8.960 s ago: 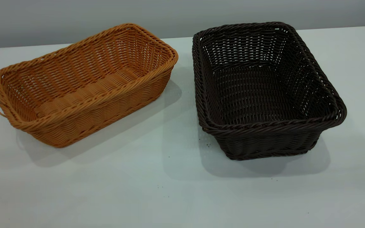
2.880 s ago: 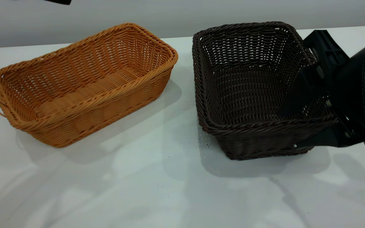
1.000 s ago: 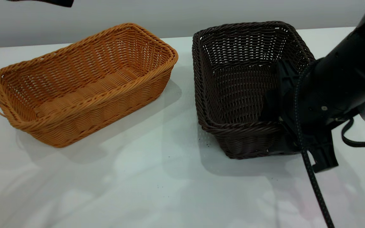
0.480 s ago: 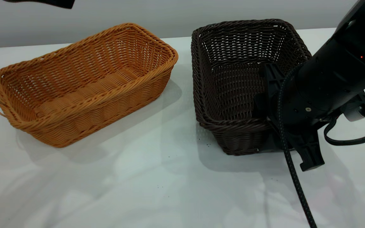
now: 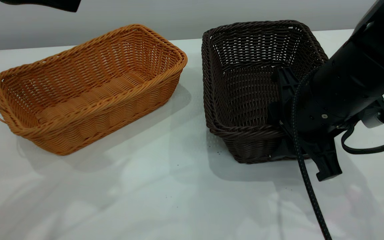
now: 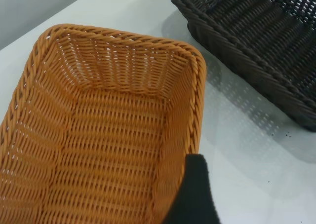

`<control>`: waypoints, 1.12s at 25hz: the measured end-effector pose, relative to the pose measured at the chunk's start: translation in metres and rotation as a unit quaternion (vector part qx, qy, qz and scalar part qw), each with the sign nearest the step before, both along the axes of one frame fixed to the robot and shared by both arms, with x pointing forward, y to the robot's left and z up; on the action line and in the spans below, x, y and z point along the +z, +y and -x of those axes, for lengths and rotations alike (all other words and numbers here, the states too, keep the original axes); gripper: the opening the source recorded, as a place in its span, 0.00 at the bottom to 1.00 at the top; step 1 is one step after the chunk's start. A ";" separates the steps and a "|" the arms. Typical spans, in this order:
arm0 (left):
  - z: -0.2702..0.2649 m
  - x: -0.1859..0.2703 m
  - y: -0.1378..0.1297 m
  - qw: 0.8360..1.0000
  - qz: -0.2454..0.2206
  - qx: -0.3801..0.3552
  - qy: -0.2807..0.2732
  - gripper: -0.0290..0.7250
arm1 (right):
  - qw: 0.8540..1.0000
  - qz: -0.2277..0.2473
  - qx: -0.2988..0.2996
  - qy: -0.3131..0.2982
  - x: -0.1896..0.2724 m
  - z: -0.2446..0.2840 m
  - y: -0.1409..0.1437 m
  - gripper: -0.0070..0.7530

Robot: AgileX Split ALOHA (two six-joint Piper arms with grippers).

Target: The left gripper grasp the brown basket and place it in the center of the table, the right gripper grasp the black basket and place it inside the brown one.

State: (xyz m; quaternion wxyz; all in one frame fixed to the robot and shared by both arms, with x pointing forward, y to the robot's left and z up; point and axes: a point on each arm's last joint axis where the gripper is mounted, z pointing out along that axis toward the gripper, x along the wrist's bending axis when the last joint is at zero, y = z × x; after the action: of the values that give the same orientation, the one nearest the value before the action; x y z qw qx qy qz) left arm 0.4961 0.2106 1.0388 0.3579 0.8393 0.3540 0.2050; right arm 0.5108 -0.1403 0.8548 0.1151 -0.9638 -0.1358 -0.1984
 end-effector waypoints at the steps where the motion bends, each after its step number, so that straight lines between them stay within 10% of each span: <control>1: 0.000 0.000 0.000 1.000 0.000 0.000 0.000 0.74 | 1.000 0.000 0.000 0.000 0.000 0.000 0.000 0.34; 28: -0.001 -0.003 0.000 1.000 -0.003 0.000 0.004 0.74 | 0.998 -0.017 0.021 -0.050 0.033 -0.005 -0.004 0.34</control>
State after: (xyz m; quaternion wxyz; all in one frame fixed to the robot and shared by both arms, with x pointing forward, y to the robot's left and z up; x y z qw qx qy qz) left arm 0.4973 0.2107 1.0358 0.3537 0.8412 0.3549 0.2034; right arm 0.5153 -0.1440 0.8878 0.1286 -0.9476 -0.1584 -0.2458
